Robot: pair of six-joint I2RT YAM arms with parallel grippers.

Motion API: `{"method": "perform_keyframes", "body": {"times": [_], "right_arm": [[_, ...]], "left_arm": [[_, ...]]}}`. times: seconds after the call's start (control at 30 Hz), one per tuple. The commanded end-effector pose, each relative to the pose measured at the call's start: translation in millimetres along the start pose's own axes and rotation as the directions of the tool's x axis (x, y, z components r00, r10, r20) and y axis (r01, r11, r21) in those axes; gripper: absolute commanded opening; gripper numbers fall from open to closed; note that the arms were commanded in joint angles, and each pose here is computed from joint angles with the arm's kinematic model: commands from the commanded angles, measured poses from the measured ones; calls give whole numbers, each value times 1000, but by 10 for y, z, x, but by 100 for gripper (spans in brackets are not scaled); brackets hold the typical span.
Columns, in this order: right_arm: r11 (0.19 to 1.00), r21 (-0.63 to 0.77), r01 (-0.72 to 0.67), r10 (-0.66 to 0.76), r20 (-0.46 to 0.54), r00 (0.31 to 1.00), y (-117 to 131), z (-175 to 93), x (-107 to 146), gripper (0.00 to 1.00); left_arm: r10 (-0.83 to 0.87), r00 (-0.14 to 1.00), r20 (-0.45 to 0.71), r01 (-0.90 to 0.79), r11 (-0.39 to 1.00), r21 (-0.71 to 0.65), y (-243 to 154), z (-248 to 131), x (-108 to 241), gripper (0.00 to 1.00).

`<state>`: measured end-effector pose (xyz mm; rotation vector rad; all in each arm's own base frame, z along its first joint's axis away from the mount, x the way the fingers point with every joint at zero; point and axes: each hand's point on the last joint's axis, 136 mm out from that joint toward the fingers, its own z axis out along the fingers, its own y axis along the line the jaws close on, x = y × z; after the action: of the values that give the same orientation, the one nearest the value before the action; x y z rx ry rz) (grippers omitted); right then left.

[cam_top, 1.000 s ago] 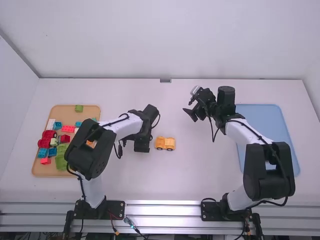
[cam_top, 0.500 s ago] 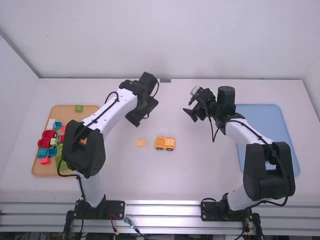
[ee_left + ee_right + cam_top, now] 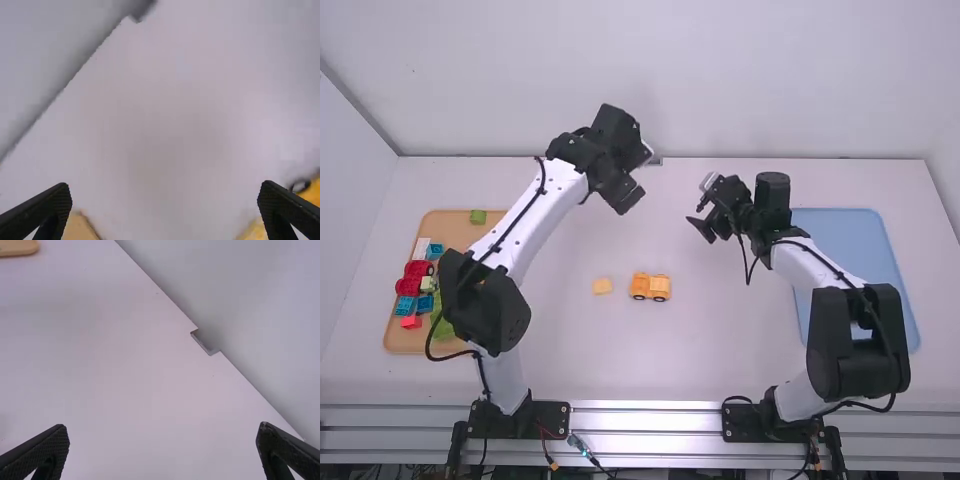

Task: Assemble lego blocks to make yellow taxi

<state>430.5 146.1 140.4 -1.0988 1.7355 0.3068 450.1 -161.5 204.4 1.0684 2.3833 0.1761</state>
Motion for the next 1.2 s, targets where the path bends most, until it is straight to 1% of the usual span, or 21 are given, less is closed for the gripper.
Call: {"method": "perform_keyframes", "body": {"times": [0.0, 0.1, 0.17, 0.2, 0.27, 0.37, 0.4, 0.47, 0.53, 0.67, 0.73, 0.83, 0.87, 0.9, 0.93, 0.97, 1.07, 1.17], "right_arm": [[1000, 3, 5, -5, 9, 1000, -25, -4, -28, 99], [1000, 6, 7, -7, 9, 1000, -30, -3, -31, 98], [1000, 7, 7, -7, 9, 1000, -33, -4, -29, 98], [1000, 9, 7, -7, 9, 1000, -40, -6, -28, 99], [1000, 9, 9, -9, 12, 1000, -41, -6, -36, 99], [1000, 13, 14, -14, 17, 1000, -50, -5, -50, 99], [1000, 15, 17, -17, 19, 1000, -53, -3, -59, 98], [1000, 19, 23, -23, 27, 999, -64, -4, -79, 98], [999, 21, 26, -26, 31, 999, -69, -4, -89, 98], [999, 21, 26, -27, 32, 999, -70, -4, -91, 99], [999, 21, 25, -26, 29, 999, -70, -4, -85, 99], [1000, 20, 24, -25, 29, 999, -67, -4, -84, 99], [1000, 19, 24, -25, 30, 999, -66, -4, -85, 99], [1000, 20, 24, -25, 30, 999, -67, -4, -85, 99], [999, 20, 25, -25, 29, 999, -67, -4, -85, 99], [999, 22, 25, -26, 28, 999, -72, -4, -82, 99], [1000, 20, 25, -25, 30, 999, -67, -4, -85, 99], [1000, 20, 24, -25, 30, 999, -67, -4, -85, 99]], "left_arm": [[389, 911, 138, -406, 904, 134, -238, -89, -24, 99], [457, 837, 300, -537, 790, 295, -460, -176, 143, 99], [445, 790, 422, -598, 710, 371, -550, -265, 296, 99], [405, 756, 514, -628, 669, 397, -586, -314, 379, 99], [330, 710, 622, -653, 641, 405, -583, -332, 517, 99], [249, 671, 699, -654, 643, 398, -575, -276, 664, 99], [160, 659, 735, -624, 662, 415, -599, -218, 747, 99], [52, 650, 759, -576, 685, 446, -668, -90, 889, 99], [25, 634, 773, -563, 699, 440, -732, 45, 1012, 99], [31, 612, 790, -561, 721, 406, -980, 373, 1301, 99], [5, 632, 775, -530, 732, 428, -1041, 460, 1368, 99], [-65, 681, 730, -439, 761, 477, -1116, 645, 1470, 99], [-69, 684, 726, -431, 764, 479, -1123, 663, 1480, 98], [-83, 697, 713, -401, 779, 483, -1162, 741, 1534, 94], [-83, 702, 707, -391, 785, 480, -1181, 776, 1566, 93], [-81, 702, 707, -385, 792, 474, -1207, 802, 1597, 88], [-82, 696, 714, -382, 799, 465, -1312, 837, 1687, 85], [-91, 716, 692, -355, 807, 473, -1357, 902, 1757, 81]]}}
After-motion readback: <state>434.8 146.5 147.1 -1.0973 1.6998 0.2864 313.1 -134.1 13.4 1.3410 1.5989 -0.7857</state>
